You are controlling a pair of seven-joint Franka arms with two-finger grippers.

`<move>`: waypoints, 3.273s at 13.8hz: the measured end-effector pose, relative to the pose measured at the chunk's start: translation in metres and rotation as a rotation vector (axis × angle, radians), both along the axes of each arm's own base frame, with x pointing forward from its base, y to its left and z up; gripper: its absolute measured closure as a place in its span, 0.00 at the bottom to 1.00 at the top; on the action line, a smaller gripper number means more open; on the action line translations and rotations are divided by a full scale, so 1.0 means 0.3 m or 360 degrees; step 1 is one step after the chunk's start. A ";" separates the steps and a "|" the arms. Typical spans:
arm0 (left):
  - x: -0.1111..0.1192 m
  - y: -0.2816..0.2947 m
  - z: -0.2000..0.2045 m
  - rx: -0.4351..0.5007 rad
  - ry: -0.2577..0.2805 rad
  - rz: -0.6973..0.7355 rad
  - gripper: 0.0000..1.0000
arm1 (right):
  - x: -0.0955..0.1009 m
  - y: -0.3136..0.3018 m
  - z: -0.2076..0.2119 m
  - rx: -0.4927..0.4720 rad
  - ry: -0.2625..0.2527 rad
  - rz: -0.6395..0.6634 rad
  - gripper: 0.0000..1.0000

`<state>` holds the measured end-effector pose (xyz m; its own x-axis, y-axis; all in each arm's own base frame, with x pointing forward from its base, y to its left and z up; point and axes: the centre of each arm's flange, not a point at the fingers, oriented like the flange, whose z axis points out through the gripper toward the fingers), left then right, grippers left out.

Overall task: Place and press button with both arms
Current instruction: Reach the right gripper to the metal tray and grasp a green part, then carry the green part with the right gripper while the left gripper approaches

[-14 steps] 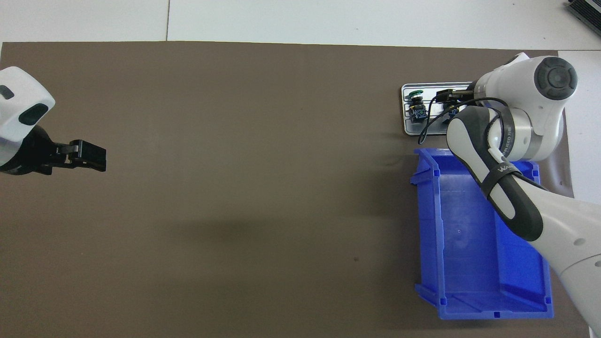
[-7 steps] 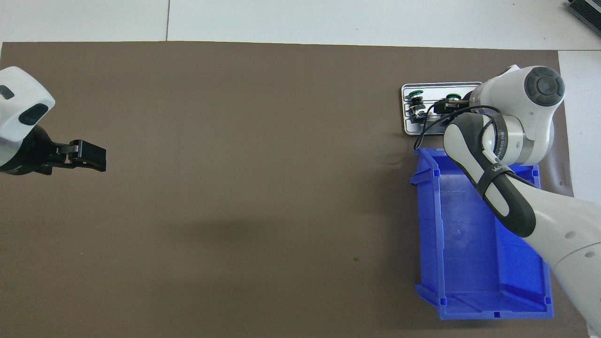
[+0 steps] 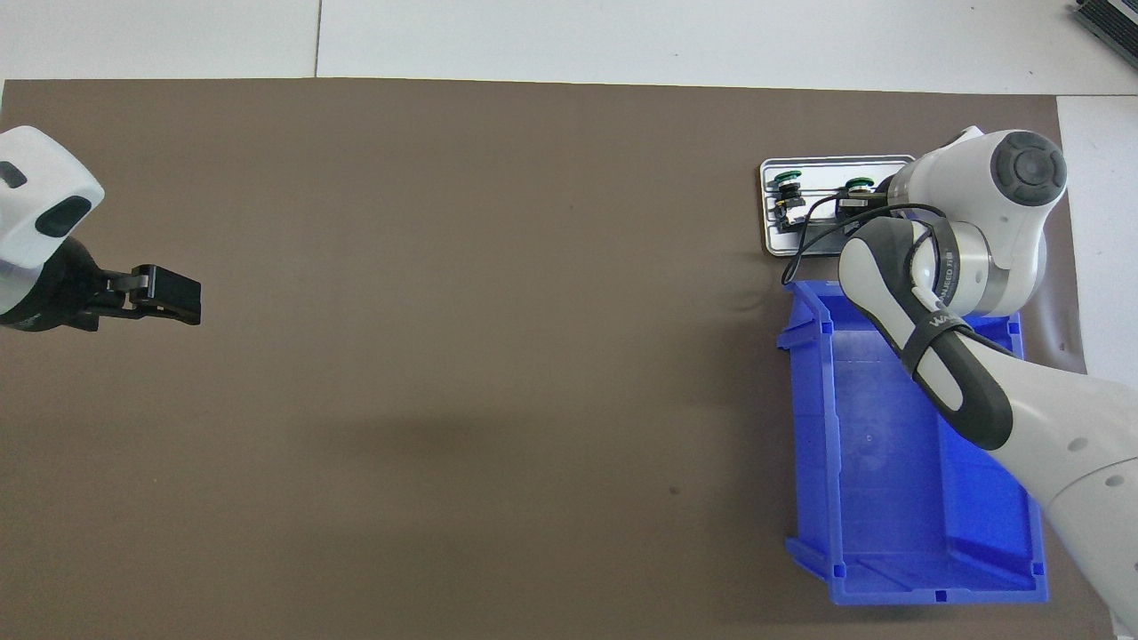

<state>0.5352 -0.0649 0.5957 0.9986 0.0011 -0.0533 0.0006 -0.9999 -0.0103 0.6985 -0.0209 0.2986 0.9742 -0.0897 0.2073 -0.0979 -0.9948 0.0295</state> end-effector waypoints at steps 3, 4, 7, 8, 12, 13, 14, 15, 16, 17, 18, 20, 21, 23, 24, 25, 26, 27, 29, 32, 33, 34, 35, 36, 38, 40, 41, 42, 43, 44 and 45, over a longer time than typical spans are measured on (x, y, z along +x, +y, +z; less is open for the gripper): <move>0.000 0.000 0.000 0.0000 0.0000 0.0000 0.00 | 0.040 0.029 0.115 0.0018 0.0018 -0.0030 0.67; 0.000 0.000 0.000 0.0000 0.0000 0.0000 0.00 | 0.057 0.037 0.185 0.0036 0.0023 -0.0094 0.67; 0.000 0.000 0.000 0.0000 0.0000 0.0000 0.00 | 0.070 0.087 0.373 0.0135 0.0014 -0.0510 0.67; 0.000 0.000 0.000 0.0000 0.0000 0.0000 0.00 | 0.065 0.115 0.422 0.0179 -0.0003 -0.0692 0.67; 0.000 0.000 0.000 0.0000 0.0000 0.0000 0.00 | -0.005 0.377 0.548 0.0280 0.0029 -0.1193 0.67; 0.000 0.000 0.000 0.0000 0.0000 0.0000 0.00 | -0.029 0.481 0.558 0.0277 0.0025 -0.1295 0.67; 0.000 0.000 0.000 0.0000 0.0000 0.0000 0.00 | -0.054 0.586 0.564 0.0280 0.0009 -0.1391 0.67; 0.000 0.000 0.000 0.0000 0.0000 0.0000 0.00 | -0.081 0.689 0.564 0.0297 0.0001 -0.1489 0.67; 0.000 0.000 0.000 0.0000 0.0000 0.0000 0.00 | -0.113 0.786 0.558 0.0313 0.0003 -0.1587 0.67; 0.000 0.000 0.000 0.0000 0.0000 0.0000 0.00 | -0.154 0.890 0.545 0.0325 0.0007 -0.1692 0.67; 0.000 0.000 0.000 0.0000 0.0000 0.0000 0.00 | -0.200 0.992 0.527 0.0321 -0.0003 -0.1773 0.67; 0.000 0.000 0.000 0.0000 0.0000 0.0000 0.00 | -0.324 1.212 0.474 0.0286 -0.0062 -0.1904 0.67; 0.000 0.000 0.000 0.0000 0.0000 0.0000 0.00 | -0.389 1.311 0.445 0.0274 -0.0084 -0.1950 0.67; 0.000 -0.004 0.000 0.0000 0.0000 -0.0003 0.00 | -0.495 1.467 0.364 0.0255 -0.0099 -0.2057 0.67; -0.001 -0.010 0.000 0.0000 0.0000 -0.0009 0.00 | -0.531 1.529 0.307 0.0255 -0.0118 -0.2115 0.67; -0.002 -0.017 0.000 0.0000 0.0000 -0.0015 0.00 | -0.556 1.584 0.248 0.0275 -0.0141 -0.2168 0.67; -0.003 -0.025 0.000 0.0001 0.0000 -0.0021 0.00 | -0.576 1.625 0.193 0.0292 -0.0153 -0.2220 0.67; -0.005 -0.035 0.000 0.0001 0.0000 -0.0031 0.00 | -0.594 1.657 0.146 0.0301 -0.0158 -0.2256 0.67; -0.006 -0.046 0.000 0.0002 0.0000 -0.0040 0.00 | -0.617 1.697 0.101 0.0328 -0.0161 -0.2296 0.67; -0.006 -0.051 0.000 0.0001 -0.0002 -0.0044 0.00 | -0.624 1.709 0.090 0.0365 -0.0158 -0.2295 0.67; -0.007 -0.062 0.001 0.0001 -0.0007 -0.0054 0.00 | -0.636 1.713 0.069 0.0371 -0.0153 -0.2283 0.67; -0.007 -0.074 0.002 0.0000 -0.0015 -0.0065 0.00 | -0.651 1.718 0.046 0.0378 -0.0148 -0.2270 0.67; -0.006 -0.090 0.004 -0.0002 -0.0028 -0.0081 0.00 | -0.667 1.724 0.025 0.0382 -0.0143 -0.2257 0.67; -0.006 -0.113 0.007 -0.0005 -0.0045 -0.0101 0.00 | -0.685 1.733 0.011 0.0381 -0.0139 -0.2241 0.67; -0.009 -0.169 0.006 -0.0010 -0.0076 -0.0151 0.00 | -0.712 1.753 0.004 0.0373 -0.0140 -0.2214 0.62; -0.010 -0.211 0.002 -0.0017 -0.0111 -0.0187 0.00 | -0.715 1.759 0.021 0.0366 -0.0181 -0.2097 0.39; -0.008 -0.229 -0.006 -0.0021 -0.0132 -0.0209 0.00 | -0.708 1.755 0.048 0.0365 -0.0180 -0.2005 0.29; -0.006 -0.245 -0.020 -0.0025 -0.0152 -0.0254 0.00 | -0.694 1.741 0.097 0.0374 -0.0179 -0.1915 0.16; -0.006 -0.263 -0.034 -0.0029 -0.0171 -0.0325 0.00 | -0.670 1.709 0.163 0.0391 -0.0182 -0.1838 0.06; -0.008 -0.278 -0.048 -0.0030 -0.0181 -0.0414 0.00 | -0.639 1.645 0.244 0.0402 -0.0186 -0.1755 0.00; -0.011 -0.288 -0.058 -0.0030 -0.0188 -0.0510 0.00 | -0.611 1.552 0.331 0.0400 -0.0188 -0.1663 0.00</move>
<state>0.5320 -0.1514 0.5782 0.9473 -0.3136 0.0659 -0.3136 -0.9495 -0.0104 0.5151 0.4448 0.3978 0.3661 -0.9176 0.1548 -0.8903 -0.3938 -0.2288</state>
